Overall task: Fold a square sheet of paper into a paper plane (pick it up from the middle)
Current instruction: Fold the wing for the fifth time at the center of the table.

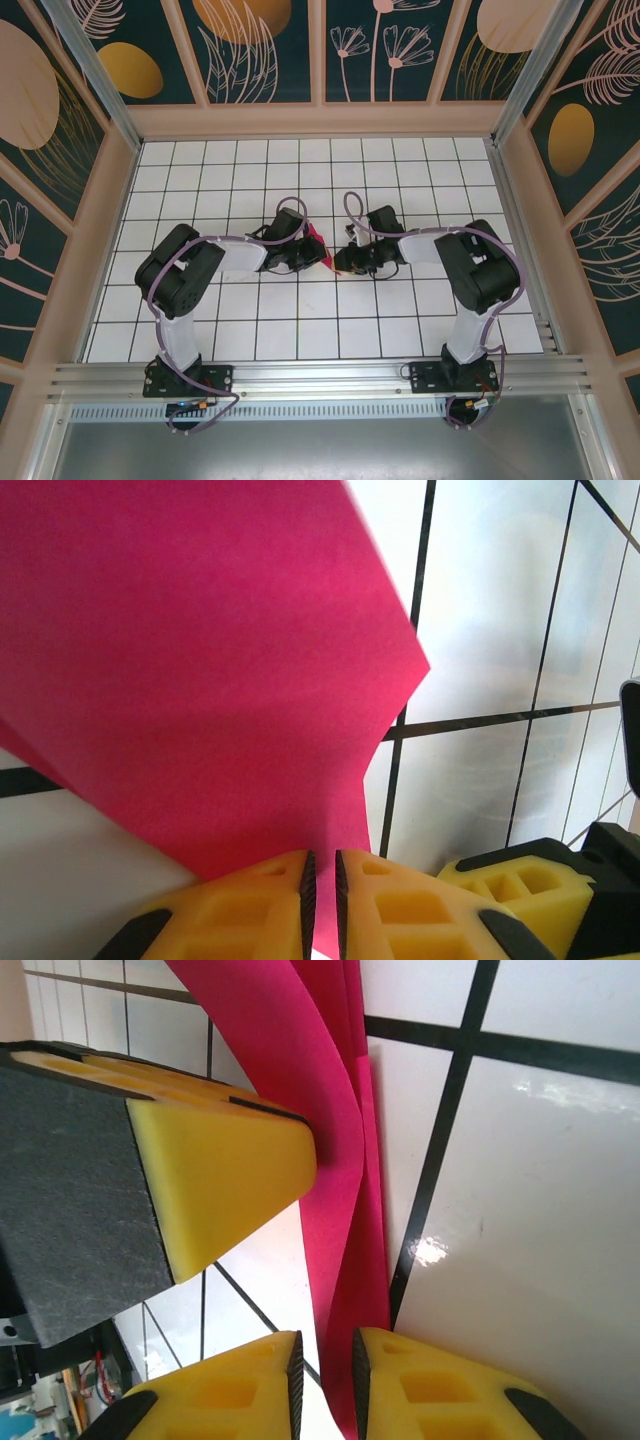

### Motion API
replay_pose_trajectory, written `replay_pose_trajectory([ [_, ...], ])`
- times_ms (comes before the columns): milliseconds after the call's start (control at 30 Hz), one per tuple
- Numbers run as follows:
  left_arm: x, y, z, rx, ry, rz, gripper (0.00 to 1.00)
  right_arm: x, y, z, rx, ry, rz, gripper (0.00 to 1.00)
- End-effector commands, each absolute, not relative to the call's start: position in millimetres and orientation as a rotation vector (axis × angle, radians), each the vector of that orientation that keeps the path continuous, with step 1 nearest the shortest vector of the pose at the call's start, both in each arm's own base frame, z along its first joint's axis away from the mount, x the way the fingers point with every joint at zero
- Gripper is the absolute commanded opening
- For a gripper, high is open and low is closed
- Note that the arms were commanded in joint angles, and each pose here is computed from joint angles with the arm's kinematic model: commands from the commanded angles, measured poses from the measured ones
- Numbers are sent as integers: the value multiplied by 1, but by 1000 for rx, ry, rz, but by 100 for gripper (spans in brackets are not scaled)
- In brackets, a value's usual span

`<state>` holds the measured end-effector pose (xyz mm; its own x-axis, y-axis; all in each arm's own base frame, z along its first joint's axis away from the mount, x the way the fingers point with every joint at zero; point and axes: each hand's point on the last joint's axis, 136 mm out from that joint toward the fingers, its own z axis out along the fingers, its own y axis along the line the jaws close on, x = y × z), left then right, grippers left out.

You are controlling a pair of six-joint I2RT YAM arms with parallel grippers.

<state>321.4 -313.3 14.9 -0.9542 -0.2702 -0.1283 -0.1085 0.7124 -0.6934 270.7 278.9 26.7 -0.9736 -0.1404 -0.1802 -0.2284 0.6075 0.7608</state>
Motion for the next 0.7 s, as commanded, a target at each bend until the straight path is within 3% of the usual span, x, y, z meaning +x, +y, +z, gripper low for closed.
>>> replay_pose_trajectory([
  [0, 316, -281, -30, -383, 2796, -815, 17, 275, 284, 42, -397, 2675, 1273, 24],
  [233, 316, -281, -31, -381, 2801, -810, 18, 277, 281, 31, -390, 2708, 1223, 20],
  [433, 319, -282, -24, -360, 2789, -811, 18, 275, 278, 22, -390, 2730, 1202, 11],
  [667, 337, -305, 23, -220, 2652, -972, 23, 274, 278, 19, -359, 2737, 1229, 2],
])
